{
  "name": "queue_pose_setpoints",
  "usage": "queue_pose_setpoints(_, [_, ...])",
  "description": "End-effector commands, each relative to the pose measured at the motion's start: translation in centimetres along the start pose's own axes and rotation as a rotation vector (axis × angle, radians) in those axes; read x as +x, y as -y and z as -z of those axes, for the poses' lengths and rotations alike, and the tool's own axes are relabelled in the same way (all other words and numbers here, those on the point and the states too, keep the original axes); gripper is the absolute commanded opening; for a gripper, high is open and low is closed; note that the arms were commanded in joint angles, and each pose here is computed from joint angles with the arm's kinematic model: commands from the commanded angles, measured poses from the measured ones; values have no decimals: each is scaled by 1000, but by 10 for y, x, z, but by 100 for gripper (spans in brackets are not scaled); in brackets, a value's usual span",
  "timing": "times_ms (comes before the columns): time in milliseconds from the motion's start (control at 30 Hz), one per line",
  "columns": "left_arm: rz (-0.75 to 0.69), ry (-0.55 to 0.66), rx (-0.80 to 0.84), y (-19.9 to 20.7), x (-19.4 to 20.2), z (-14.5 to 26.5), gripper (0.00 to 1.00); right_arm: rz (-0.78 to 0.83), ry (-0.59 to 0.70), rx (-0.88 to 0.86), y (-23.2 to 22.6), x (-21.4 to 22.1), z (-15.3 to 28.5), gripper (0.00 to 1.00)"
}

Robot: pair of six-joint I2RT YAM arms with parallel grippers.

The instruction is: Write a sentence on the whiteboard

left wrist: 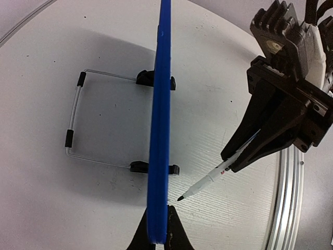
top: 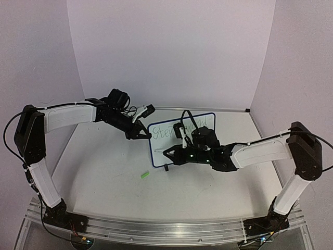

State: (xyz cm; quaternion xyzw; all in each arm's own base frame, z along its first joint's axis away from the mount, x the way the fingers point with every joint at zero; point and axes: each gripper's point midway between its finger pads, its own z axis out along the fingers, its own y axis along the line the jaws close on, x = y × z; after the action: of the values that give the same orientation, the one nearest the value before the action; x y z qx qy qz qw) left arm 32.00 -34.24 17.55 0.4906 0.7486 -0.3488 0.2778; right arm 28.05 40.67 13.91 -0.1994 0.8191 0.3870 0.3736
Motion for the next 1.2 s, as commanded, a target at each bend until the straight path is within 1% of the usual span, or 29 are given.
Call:
queue_pose_setpoints(0, [-1, -55, -16, -2, 11, -9, 0, -7, 91, -10, -8, -27, -8, 0])
queue_pose_setpoints(300, [-1, -55, -15, -2, 11, -9, 0, -14, 92, 13, -3, -26, -15, 0])
queue_pose_setpoints(900, [-3, -55, -17, -3, 10, -9, 0, -59, 19, 80, 24, 13, -17, 0])
queue_pose_setpoints(1033, [-5, -55, -17, -3, 10, -9, 0, -60, 20, 87, 25, 14, -18, 0])
queue_pose_setpoints(1167, [-5, -56, -19, -3, 10, -9, 0, -61, 44, 91, 23, 5, -14, 0])
